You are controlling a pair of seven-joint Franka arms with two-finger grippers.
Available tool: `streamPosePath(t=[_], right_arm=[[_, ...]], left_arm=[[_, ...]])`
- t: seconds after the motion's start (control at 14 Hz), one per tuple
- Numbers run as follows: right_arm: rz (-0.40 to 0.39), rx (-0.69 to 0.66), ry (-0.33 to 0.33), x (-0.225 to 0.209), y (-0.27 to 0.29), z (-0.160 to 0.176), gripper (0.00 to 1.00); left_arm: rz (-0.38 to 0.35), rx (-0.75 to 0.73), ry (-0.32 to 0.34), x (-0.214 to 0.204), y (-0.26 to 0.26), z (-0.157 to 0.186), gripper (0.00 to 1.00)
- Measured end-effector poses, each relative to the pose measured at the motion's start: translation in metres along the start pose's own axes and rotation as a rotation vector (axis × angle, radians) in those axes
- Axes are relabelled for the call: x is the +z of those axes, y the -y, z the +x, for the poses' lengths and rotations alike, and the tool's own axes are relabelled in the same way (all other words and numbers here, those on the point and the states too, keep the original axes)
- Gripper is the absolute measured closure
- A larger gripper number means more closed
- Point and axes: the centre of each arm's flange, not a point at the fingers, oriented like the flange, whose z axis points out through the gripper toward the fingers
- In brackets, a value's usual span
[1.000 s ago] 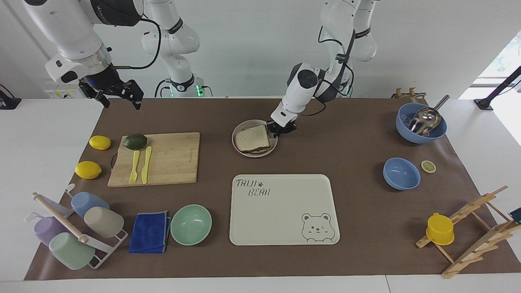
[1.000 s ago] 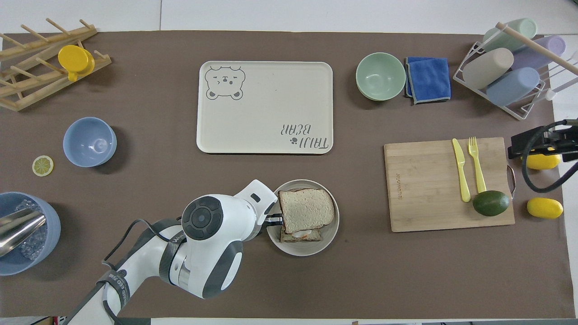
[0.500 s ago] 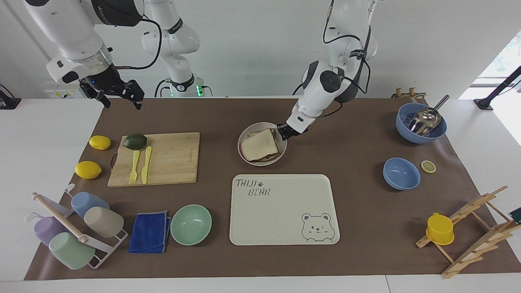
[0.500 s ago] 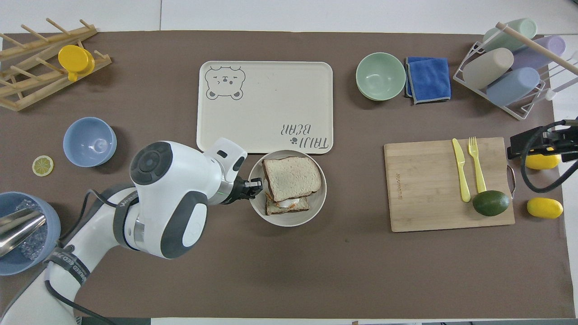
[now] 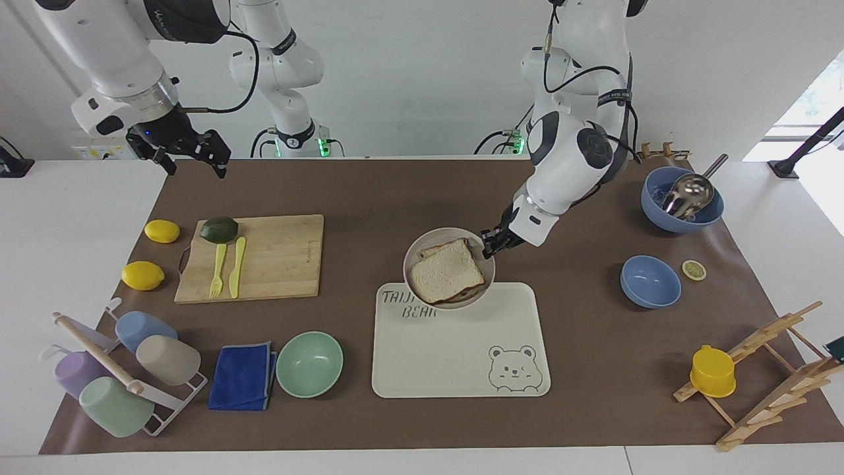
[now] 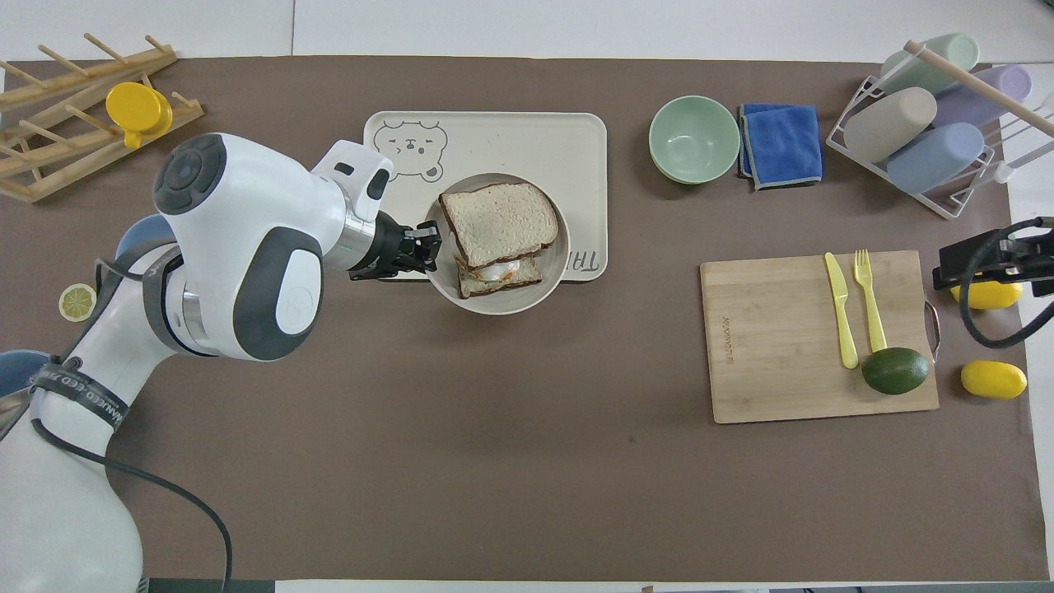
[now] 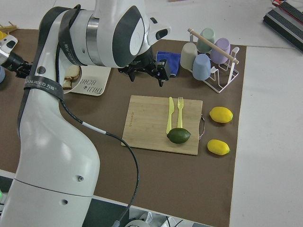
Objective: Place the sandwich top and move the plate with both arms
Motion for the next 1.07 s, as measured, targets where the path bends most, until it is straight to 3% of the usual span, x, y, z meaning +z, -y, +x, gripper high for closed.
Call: streamPosePath(t=[0.36, 1.07], right_arm=[[0.001, 0.008, 0.0, 0.0, -0.004, 0.0, 0.0], [0.0, -0.002, 0.0, 0.0, 0.001, 0.0, 0.0]], left_arm=[[0.006, -0.069, 0.003, 0.027, 0.023, 0.072, 0.96], [0.005, -0.005, -0.029, 0.063, 0.027, 0.081, 0.95]])
